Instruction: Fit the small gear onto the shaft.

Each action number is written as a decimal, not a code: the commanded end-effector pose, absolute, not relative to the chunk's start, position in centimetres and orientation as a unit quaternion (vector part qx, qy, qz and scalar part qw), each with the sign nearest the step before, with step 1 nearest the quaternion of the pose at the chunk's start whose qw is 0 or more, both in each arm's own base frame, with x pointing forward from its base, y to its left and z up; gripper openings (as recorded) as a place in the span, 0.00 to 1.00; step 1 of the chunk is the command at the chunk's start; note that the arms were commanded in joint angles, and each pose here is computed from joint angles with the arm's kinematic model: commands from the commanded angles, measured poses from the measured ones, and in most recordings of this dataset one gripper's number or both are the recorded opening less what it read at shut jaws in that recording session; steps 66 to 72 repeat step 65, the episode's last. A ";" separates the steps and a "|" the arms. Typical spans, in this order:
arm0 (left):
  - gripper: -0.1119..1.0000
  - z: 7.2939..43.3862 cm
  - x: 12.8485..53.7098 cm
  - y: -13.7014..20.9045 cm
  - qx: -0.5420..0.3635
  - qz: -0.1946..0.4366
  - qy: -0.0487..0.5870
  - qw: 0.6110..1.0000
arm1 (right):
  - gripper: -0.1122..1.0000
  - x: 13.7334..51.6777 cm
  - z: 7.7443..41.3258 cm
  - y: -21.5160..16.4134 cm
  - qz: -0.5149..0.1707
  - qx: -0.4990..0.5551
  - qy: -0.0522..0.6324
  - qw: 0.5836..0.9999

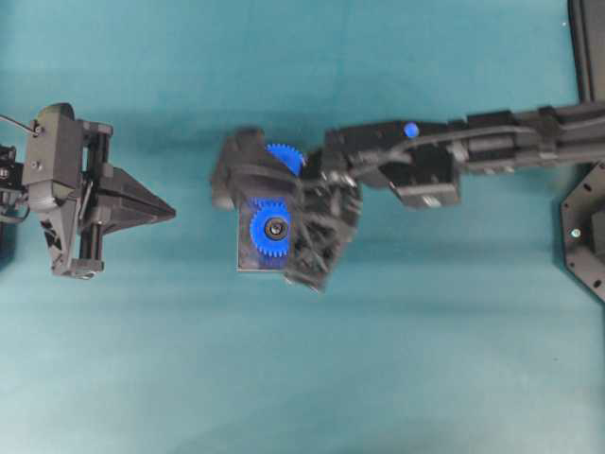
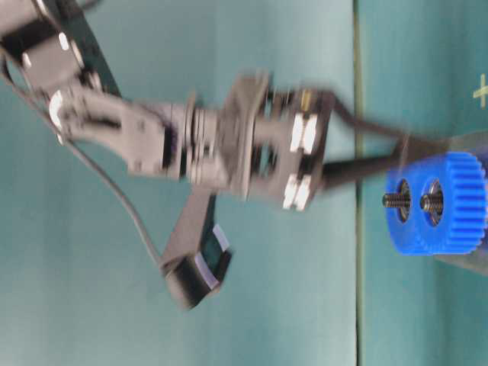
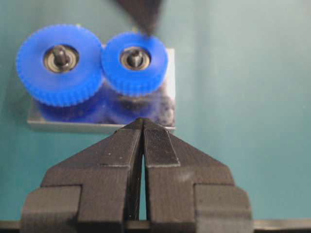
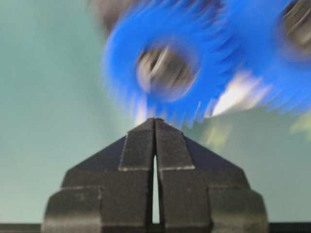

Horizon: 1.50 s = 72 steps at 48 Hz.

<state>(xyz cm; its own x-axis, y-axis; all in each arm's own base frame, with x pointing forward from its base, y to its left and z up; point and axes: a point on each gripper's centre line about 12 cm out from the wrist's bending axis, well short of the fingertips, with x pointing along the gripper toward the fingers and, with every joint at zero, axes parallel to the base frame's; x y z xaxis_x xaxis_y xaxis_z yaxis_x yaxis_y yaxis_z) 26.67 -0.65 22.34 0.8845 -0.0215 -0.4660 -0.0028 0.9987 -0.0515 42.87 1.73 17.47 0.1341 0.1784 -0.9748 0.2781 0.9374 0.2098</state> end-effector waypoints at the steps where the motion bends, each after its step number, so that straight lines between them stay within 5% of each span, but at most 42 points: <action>1: 0.10 23.0 26.8 -0.7 -0.024 -0.006 0.228 0.973 | 0.11 42.9 21.0 1.1 -0.038 0.183 0.620 0.762; 10: 0.10 23.0 26.8 -0.7 -0.025 -0.005 0.228 0.973 | 0.11 44.9 22.0 -1.1 -0.055 0.175 0.589 0.787; 25: 0.10 23.1 26.9 -0.7 -0.024 -0.006 0.226 0.974 | 0.11 48.7 18.9 -2.5 -0.051 0.157 0.600 0.783; 53: 0.10 23.0 26.8 -0.7 -0.024 -0.006 0.227 0.974 | 0.11 44.0 19.4 3.2 -0.016 0.160 0.649 0.744; 72: 0.10 23.0 26.8 -0.7 -0.023 -0.006 0.227 0.974 | 0.11 44.5 21.3 0.6 -0.038 0.163 0.624 0.763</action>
